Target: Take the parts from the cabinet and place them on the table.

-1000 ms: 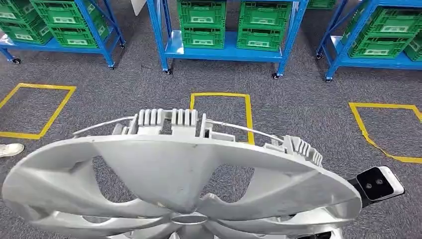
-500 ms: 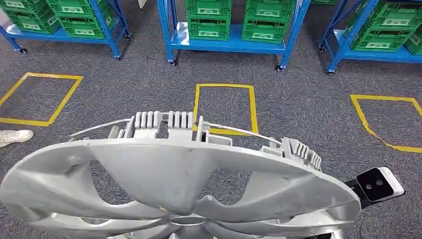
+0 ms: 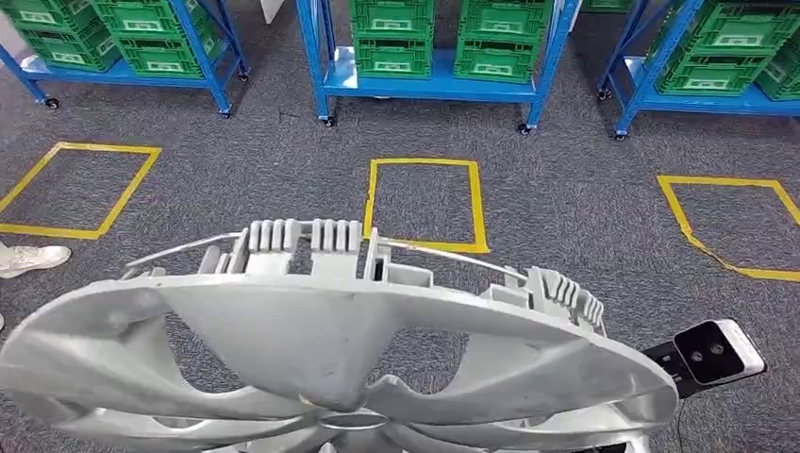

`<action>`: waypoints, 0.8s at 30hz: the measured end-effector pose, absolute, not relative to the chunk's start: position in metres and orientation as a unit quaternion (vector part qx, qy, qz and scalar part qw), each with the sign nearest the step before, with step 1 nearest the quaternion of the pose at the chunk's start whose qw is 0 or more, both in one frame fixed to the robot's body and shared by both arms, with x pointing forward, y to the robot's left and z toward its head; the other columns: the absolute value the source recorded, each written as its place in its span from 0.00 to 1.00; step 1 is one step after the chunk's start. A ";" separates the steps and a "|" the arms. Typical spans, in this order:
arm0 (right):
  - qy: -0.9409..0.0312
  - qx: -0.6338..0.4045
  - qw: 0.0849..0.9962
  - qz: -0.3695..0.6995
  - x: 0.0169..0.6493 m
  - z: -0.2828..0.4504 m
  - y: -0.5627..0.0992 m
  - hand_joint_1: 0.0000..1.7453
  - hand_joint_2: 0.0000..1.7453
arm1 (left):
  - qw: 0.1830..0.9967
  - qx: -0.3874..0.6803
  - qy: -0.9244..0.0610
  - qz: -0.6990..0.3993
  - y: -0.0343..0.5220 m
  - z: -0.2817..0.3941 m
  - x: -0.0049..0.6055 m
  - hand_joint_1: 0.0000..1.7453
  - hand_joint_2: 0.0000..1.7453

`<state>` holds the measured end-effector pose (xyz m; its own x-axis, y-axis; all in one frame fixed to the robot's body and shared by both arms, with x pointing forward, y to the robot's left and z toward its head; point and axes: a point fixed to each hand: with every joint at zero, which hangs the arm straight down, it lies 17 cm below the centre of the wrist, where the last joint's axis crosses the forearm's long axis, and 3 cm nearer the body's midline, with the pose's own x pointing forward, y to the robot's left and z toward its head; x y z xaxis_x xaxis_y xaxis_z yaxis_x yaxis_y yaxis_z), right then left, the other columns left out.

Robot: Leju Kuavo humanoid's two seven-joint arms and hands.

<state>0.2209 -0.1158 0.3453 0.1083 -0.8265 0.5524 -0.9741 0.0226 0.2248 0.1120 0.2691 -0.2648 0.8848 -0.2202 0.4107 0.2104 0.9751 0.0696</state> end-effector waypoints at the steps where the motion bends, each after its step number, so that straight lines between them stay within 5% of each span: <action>1: -0.656 0.687 0.285 0.130 0.221 0.346 -0.116 0.95 1.00 | 0.971 0.012 -0.213 -0.111 0.270 -0.265 0.112 0.00 1.00; 24: -0.663 0.680 0.278 0.141 0.214 0.351 -0.111 0.95 1.00 | 0.971 0.012 -0.210 -0.114 0.272 -0.266 0.104 0.00 1.00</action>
